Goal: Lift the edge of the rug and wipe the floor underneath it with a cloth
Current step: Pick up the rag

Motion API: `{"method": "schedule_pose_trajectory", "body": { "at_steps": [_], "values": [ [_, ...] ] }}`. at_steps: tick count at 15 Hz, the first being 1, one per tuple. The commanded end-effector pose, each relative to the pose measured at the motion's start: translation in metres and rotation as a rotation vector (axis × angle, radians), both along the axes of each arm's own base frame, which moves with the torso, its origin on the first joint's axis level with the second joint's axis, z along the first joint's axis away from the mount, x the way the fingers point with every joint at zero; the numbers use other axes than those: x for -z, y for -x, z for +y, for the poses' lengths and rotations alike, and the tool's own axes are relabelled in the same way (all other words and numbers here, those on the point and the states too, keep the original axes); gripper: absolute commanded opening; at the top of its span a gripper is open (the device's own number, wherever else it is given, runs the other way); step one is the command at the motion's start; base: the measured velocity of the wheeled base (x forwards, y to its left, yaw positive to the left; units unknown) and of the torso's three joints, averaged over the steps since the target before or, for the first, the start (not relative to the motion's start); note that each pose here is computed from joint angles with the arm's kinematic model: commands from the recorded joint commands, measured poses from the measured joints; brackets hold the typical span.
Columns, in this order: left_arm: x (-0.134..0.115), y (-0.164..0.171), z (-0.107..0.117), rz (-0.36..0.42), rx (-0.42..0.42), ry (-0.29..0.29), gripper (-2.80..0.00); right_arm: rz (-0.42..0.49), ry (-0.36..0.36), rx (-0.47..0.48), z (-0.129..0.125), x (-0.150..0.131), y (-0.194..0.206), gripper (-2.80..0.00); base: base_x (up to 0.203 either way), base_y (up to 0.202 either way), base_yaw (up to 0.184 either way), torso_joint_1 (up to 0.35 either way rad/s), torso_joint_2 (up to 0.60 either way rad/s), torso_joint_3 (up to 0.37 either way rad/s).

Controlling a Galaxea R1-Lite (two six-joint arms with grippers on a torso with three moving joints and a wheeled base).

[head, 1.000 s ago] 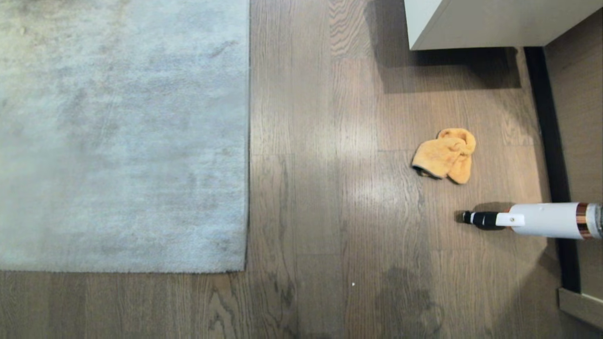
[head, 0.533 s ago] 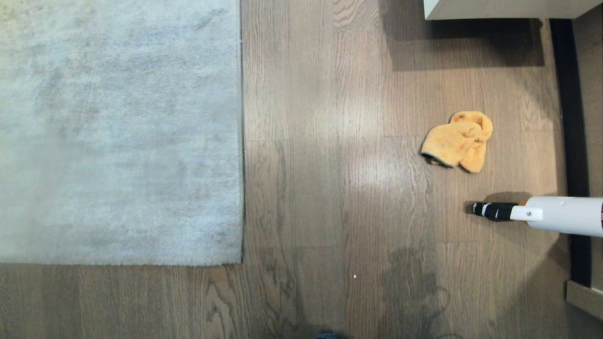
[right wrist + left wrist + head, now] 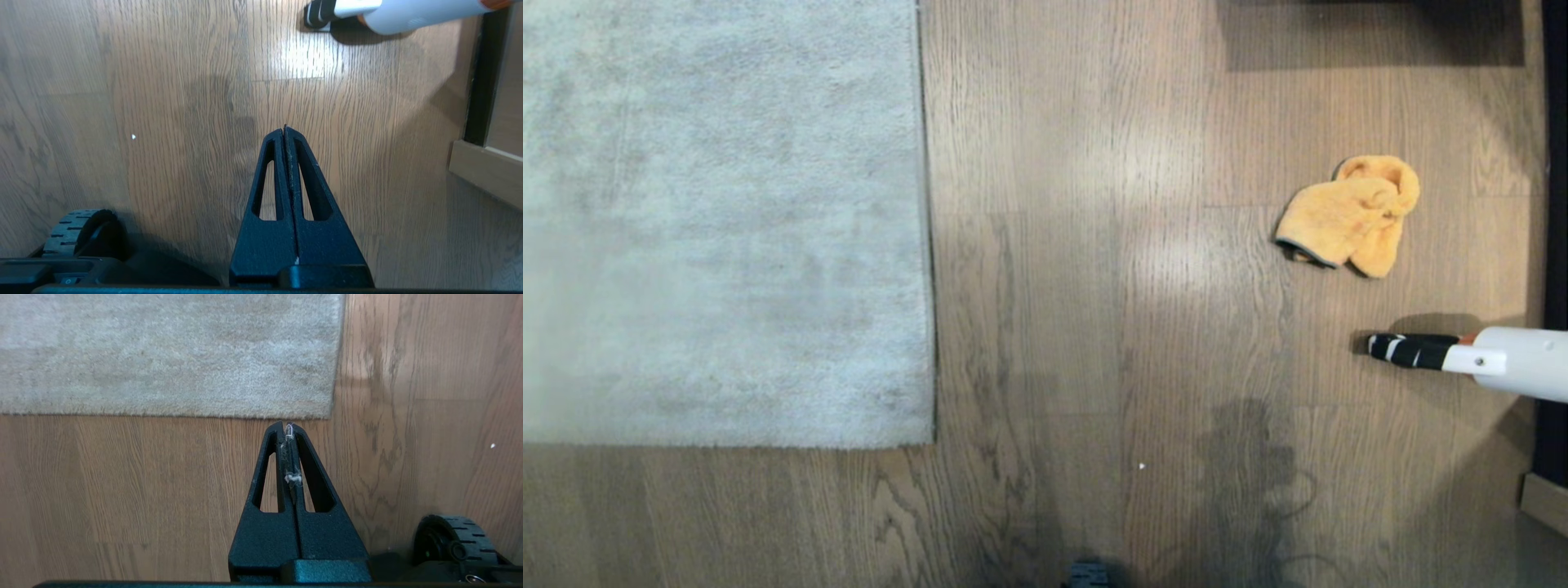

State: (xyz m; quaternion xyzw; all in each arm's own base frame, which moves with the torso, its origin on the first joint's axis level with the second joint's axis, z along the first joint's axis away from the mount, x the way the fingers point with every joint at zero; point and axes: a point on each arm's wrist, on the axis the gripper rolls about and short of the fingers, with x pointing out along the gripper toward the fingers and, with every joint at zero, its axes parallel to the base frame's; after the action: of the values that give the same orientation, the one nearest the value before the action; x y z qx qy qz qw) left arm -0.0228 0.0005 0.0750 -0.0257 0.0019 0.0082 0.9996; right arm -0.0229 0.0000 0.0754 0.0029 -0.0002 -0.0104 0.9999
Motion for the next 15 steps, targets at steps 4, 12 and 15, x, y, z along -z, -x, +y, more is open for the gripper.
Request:
{"method": "schedule_pose_trajectory", "body": {
  "at_steps": [4,12,15],
  "values": [
    [0.0,0.0,0.0,0.0,-0.001,0.002,-2.8,0.002,0.0,-0.001,0.0,0.0,-0.0001,-2.8,0.0,0.0,0.0,0.002,0.0,-0.197],
    [0.0,0.0,0.0,0.0,-0.001,0.002,-2.8,0.002,0.0,0.001,0.0,0.0,-0.0001,-2.8,0.0,0.0,0.0,0.004,0.0,-0.187],
    [0.0,0.0,0.0,0.0,-0.001,0.001,-2.8,0.002,-0.001,0.001,0.0,0.0,-0.0001,-2.8,0.0,0.0,0.0,0.0,0.0,-0.034]
  ]
}}
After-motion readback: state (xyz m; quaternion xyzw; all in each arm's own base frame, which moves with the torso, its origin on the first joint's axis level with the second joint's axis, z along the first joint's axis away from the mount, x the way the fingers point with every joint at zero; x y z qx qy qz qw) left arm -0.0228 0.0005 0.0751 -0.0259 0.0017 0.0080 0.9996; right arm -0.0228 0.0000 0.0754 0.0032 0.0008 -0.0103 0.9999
